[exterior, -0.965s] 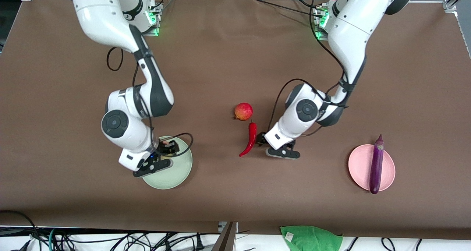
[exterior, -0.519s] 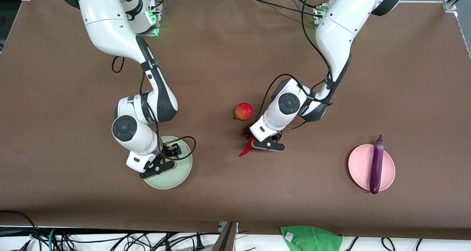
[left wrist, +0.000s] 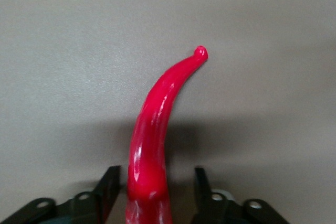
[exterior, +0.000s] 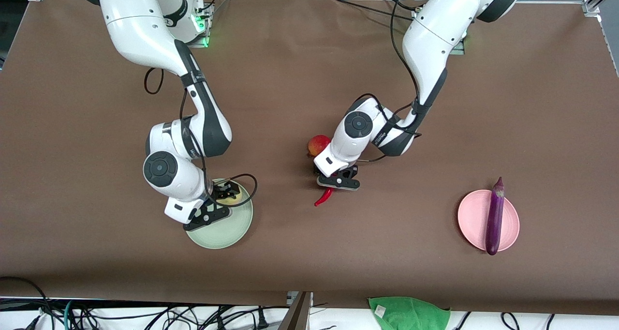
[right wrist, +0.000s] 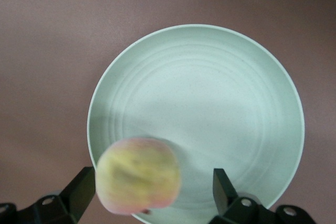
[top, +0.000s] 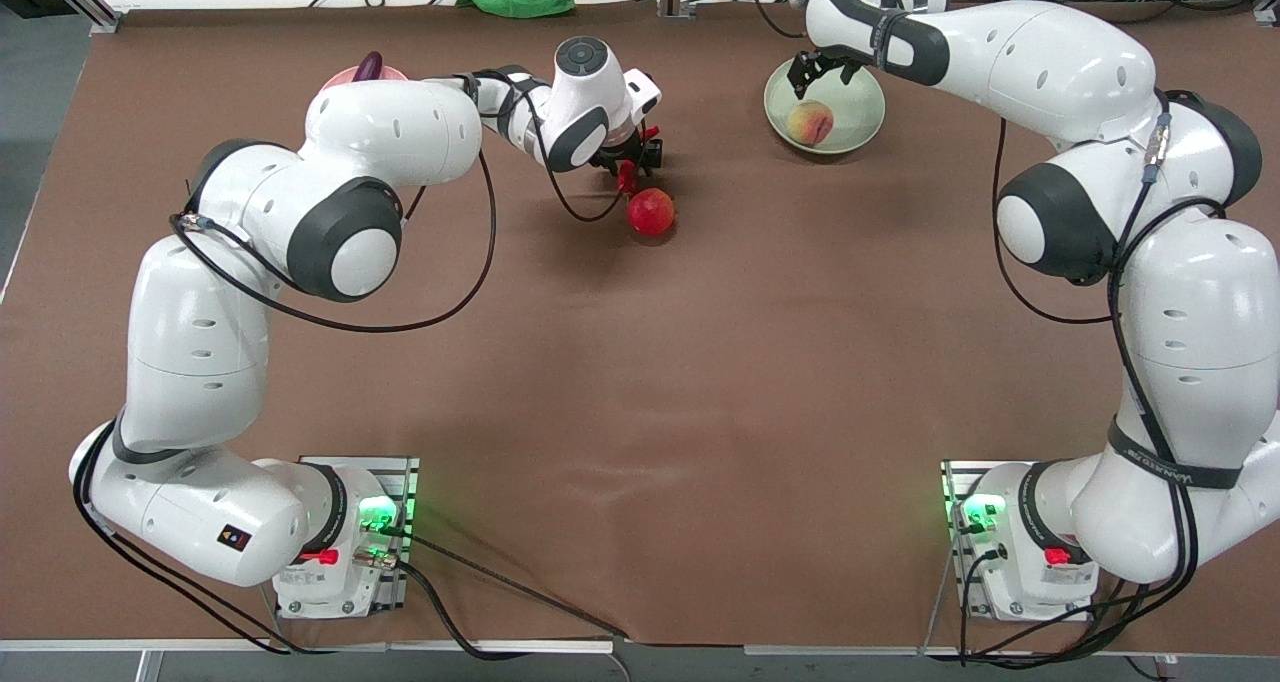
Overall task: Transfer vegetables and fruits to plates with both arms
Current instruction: 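Carry the chili to the pink plate while the right gripper reaches the pomegranate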
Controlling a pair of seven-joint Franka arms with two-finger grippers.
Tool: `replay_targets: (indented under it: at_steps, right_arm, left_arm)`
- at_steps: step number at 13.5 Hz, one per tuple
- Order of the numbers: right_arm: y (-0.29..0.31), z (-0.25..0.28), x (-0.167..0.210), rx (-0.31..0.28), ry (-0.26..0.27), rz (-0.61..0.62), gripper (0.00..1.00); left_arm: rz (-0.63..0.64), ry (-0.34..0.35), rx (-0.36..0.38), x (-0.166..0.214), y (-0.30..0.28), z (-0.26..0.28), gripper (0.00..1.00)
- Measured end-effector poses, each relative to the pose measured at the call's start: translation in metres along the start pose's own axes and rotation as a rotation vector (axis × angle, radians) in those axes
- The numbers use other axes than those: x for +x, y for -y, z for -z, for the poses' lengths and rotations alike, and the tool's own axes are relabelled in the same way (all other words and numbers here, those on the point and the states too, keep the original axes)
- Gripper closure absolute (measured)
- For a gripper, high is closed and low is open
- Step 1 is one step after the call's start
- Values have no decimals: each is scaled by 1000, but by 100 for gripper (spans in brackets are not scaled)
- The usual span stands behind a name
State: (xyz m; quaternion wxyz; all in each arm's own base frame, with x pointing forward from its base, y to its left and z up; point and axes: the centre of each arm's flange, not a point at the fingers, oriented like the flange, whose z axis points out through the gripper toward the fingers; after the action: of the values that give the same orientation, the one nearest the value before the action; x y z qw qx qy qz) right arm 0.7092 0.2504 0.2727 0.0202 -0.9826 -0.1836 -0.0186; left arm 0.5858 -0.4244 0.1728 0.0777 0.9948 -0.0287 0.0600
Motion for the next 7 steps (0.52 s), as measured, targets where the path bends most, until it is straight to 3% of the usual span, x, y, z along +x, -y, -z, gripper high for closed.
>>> replay_targets:
  at_steps: [3, 7]
  right_arm:
    - [15, 6, -1, 3, 11, -21, 1]
    - [37, 4, -1, 2, 14, -26, 1]
  left_arm:
    - [36, -7, 0, 5, 5, 2, 70]
    - [78, -53, 0, 55, 71, 29, 70]
